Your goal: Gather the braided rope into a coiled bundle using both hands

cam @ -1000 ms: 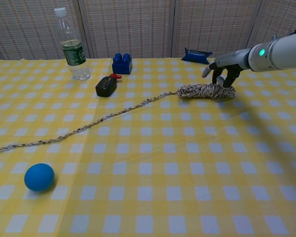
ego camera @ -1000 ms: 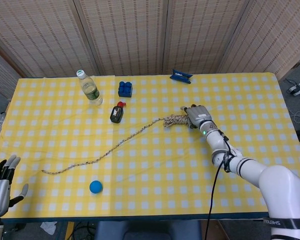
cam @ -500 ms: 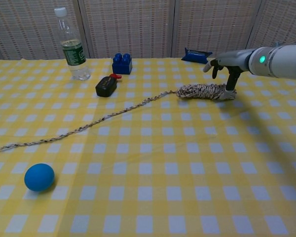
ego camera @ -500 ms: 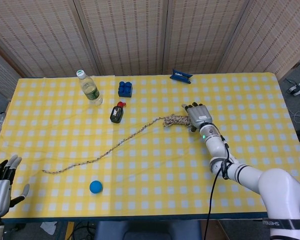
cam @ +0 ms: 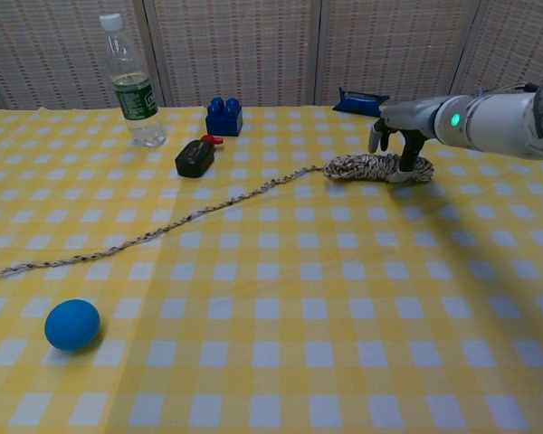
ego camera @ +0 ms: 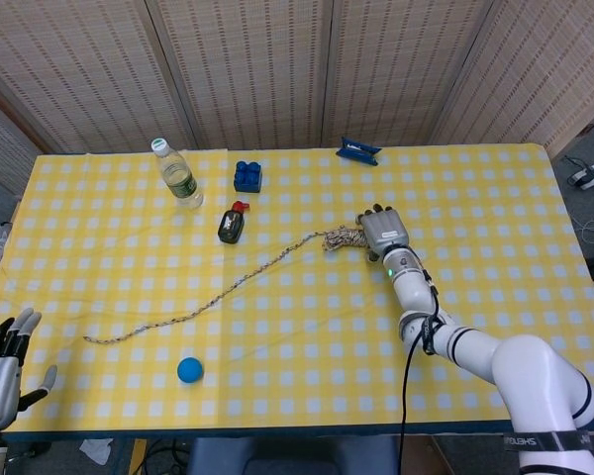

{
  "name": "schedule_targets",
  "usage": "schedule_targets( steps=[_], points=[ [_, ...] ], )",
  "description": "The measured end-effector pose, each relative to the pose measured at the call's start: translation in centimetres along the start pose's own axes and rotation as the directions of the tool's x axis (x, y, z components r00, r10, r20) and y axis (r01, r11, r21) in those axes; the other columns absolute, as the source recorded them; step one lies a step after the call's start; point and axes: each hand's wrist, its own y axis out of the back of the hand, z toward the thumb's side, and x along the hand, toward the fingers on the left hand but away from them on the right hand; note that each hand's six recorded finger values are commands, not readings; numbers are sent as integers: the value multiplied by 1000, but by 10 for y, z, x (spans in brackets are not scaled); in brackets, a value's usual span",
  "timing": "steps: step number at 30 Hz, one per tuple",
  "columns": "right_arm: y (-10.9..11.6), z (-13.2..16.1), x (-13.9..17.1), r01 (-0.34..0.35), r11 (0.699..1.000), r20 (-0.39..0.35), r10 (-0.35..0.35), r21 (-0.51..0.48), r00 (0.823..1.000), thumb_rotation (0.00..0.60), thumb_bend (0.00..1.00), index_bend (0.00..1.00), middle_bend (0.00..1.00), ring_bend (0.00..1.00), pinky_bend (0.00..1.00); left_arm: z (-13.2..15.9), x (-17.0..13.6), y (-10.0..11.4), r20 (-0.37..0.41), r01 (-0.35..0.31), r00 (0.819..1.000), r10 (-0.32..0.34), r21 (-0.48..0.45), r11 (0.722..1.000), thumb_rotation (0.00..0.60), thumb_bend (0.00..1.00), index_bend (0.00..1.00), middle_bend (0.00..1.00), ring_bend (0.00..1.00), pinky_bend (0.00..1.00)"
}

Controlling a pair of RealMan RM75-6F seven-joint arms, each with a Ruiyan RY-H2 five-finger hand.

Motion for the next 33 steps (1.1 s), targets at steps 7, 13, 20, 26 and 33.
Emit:
schedule_targets(
  steps=[7,13,20,26,33],
  points=[
    [-4,2,-5,-13,1000,21,13,-3,1000,600,227,269,269,92,177,-1,0,-1,-2,3,1000,-3,5,1000,600,364,110,85,60,66],
    [-3,7,-10,-7,1000,28,7,-16,1000,600,227,300,302,122,179,-1,0,-1,-3,3,1000,-3,4,1000,600,364,110,85,59,66],
    [-7,11,-13,-5,1000,31,6,-31,1000,600,227,316,330,162,201,0,1,-3,-3,9,1000,-9,5,1000,600,364,113,85,58,66],
    [-9,9,-15,2,999,40,0,-51,999,600,241,359,377,214,254,0,1,-4,0,13,1000,-13,4,1000,600,364,117,85,59,66],
    [-11,7,-17,12,998,41,-10,-60,999,600,304,457,468,307,355,1,2,-6,1,18,1000,-18,2,1000,600,364,117,85,59,66]
  ],
)
